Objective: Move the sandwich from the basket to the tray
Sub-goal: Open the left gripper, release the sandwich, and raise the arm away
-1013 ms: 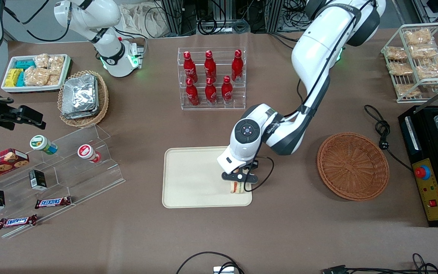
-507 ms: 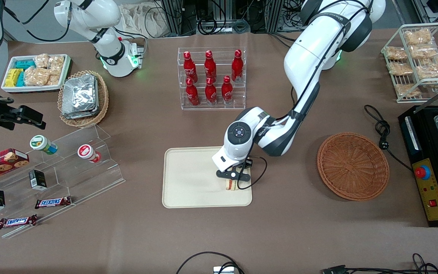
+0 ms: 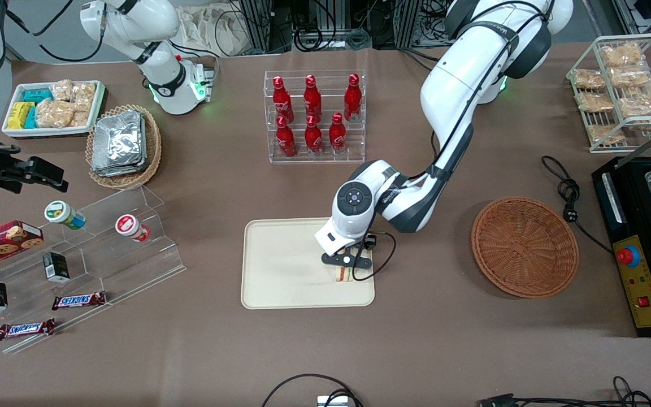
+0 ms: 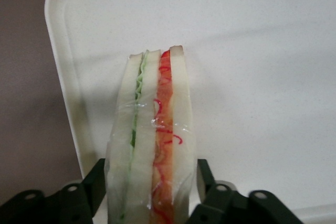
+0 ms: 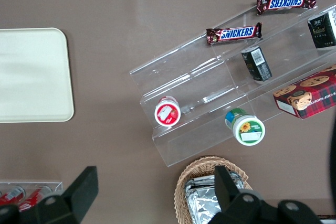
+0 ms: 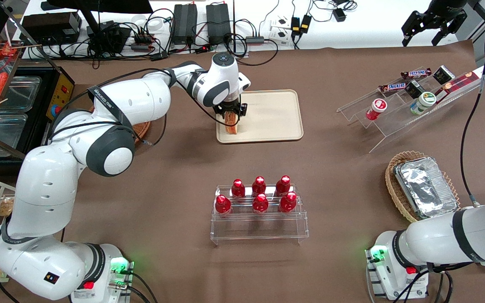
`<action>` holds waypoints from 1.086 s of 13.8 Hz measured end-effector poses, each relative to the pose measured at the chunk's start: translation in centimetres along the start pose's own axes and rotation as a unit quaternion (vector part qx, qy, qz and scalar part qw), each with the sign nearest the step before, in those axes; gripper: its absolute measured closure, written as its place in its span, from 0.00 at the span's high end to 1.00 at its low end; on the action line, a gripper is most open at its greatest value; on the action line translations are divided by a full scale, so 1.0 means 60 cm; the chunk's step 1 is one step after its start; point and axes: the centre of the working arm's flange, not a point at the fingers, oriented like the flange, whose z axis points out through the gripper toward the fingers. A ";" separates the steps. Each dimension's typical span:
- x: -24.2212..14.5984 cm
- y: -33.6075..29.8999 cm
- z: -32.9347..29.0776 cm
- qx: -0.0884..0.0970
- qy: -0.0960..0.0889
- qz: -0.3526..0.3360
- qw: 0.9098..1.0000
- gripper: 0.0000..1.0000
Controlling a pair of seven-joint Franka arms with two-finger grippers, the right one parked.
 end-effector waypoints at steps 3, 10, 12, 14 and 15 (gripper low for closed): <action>0.010 0.000 -0.015 -0.004 0.009 -0.026 1.000 1.00; 0.098 -0.157 -0.254 0.017 0.040 -0.112 0.993 1.00; 0.114 -0.245 -0.330 0.029 0.040 -0.147 0.988 1.00; 0.118 -0.332 -0.390 0.044 0.032 -0.182 0.982 1.00; 0.116 -0.374 -0.416 0.052 0.024 -0.194 0.979 1.00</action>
